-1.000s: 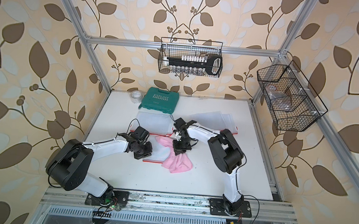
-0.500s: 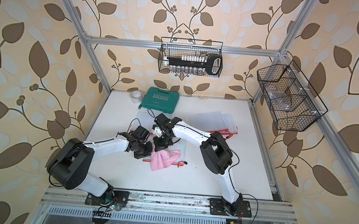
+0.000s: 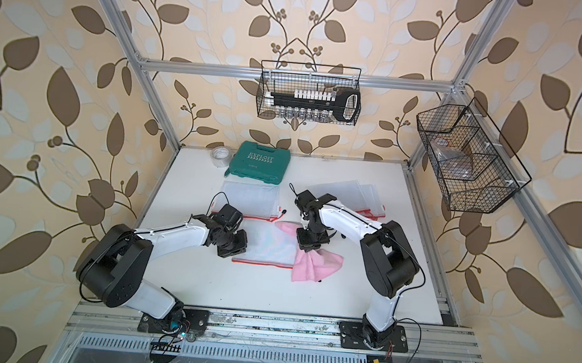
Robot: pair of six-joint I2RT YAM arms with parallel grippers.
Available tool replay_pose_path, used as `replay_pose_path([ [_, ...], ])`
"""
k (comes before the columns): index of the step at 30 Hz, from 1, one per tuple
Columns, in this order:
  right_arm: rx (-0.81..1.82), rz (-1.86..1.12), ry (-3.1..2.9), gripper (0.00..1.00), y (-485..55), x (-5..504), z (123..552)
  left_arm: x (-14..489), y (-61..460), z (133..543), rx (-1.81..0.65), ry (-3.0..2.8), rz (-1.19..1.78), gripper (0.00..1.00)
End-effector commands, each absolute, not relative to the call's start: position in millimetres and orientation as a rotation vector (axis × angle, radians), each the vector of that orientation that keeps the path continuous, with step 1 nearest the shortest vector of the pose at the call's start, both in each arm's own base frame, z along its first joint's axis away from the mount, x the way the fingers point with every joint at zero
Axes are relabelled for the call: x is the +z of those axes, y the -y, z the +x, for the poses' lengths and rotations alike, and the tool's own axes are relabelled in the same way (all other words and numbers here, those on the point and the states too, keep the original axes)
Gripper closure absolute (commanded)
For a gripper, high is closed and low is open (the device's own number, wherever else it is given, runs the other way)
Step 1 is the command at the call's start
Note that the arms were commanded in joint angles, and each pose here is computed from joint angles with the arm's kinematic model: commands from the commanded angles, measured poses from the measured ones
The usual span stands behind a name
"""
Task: Wipe the document bag
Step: Wipe the dirt from the document bag.
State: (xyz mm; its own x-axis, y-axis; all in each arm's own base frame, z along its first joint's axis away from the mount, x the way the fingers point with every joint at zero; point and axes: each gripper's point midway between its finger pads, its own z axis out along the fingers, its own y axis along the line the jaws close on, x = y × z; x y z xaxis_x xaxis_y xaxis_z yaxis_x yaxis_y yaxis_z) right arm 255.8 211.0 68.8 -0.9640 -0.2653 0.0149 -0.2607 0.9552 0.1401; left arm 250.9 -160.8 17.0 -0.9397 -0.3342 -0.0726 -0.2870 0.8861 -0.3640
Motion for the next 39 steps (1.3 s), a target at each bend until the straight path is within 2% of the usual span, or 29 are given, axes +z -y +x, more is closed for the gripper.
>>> replay_pose_path([
  [1,-0.330,0.620,3.049,1.00,-259,87,256,2,145,233,-0.424,-3.013,-0.509,1.00],
  [5,-0.729,0.751,2.943,1.00,-363,90,266,4,147,235,-0.440,-3.005,-0.511,1.00],
  [9,-0.974,0.684,2.848,1.00,-408,74,277,7,146,236,-0.439,-2.996,-0.514,1.00],
  [13,-0.786,0.530,2.853,1.00,-365,35,278,6,145,233,-0.434,-3.000,-0.518,1.00],
  [16,-0.375,0.475,2.939,1.00,-282,16,271,6,144,231,-0.433,-2.997,-0.522,1.00],
  [19,0.001,0.438,2.992,1.00,-199,19,260,7,143,231,-0.437,-2.993,-0.515,1.00],
  [22,0.156,0.419,3.013,1.00,-159,36,251,8,143,232,-0.438,-2.991,-0.505,1.00],
  [25,0.166,0.462,3.082,1.00,-165,65,255,12,145,235,-0.451,-2.982,-0.493,1.00],
  [29,-0.184,0.496,3.138,1.00,-222,87,271,17,148,238,-0.481,-2.969,-0.474,1.00],
  [33,-0.343,0.520,3.116,1.00,-261,78,286,25,151,240,-0.507,-2.947,-0.467,1.00],
  [39,-0.090,0.448,3.024,1.00,-233,16,281,39,152,243,-0.542,-2.901,-0.464,1.00],
])
